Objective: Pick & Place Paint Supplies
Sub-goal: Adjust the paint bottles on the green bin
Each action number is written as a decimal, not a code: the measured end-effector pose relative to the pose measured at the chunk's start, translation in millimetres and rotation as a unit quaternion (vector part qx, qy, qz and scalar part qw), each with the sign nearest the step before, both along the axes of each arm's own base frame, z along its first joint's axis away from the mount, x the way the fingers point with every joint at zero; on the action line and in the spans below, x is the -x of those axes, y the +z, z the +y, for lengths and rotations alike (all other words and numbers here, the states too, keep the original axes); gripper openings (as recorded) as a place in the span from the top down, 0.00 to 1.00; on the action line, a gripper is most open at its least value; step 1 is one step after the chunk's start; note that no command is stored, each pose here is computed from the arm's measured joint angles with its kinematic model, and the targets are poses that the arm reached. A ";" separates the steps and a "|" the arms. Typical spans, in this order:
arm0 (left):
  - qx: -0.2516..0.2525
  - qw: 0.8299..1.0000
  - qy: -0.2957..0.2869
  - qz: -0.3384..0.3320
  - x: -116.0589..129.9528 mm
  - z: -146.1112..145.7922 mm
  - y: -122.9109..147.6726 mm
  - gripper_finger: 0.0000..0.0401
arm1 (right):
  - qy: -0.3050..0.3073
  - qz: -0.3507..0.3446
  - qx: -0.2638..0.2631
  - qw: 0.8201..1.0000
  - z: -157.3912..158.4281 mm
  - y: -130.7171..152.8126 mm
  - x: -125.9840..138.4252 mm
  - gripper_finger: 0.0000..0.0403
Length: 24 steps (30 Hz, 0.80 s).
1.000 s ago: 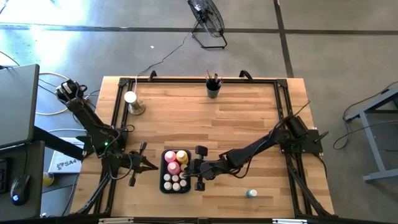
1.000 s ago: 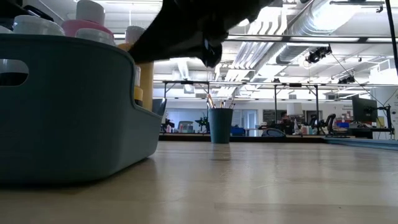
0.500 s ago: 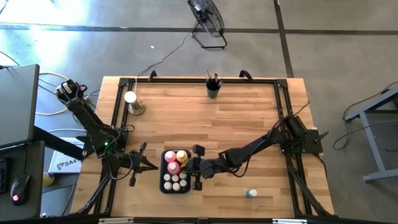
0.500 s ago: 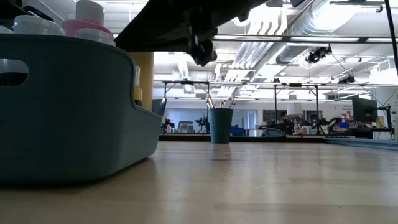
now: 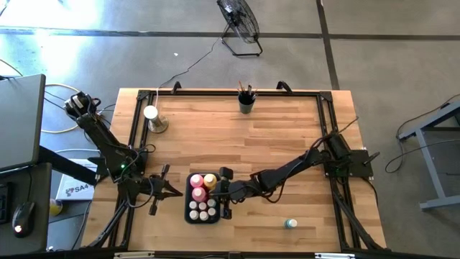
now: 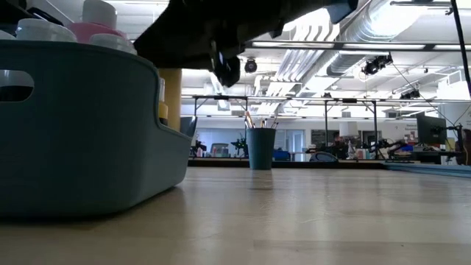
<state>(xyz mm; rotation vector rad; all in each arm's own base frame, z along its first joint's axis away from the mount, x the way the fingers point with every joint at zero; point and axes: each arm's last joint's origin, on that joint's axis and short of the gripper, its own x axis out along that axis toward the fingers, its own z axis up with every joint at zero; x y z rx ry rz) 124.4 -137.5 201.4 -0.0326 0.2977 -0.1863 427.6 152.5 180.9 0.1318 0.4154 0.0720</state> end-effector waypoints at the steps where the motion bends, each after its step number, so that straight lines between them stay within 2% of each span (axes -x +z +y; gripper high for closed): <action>1: 0.000 1.000 0.000 0.000 0.0 0.0 0.0 1.00 | 0.007 -0.002 -0.005 1.000 0.4 0.5 -0.3 1.00; 9: -0.002 1.000 0.000 0.001 0.1 0.1 -0.3 1.00 | 0.018 -0.013 -0.016 1.000 -0.4 -3.2 -4.0 1.00; 24: -0.002 1.000 0.000 0.001 0.1 0.1 -0.4 1.00 | 0.008 -0.029 -0.005 1.000 -8.7 -4.7 -9.0 1.00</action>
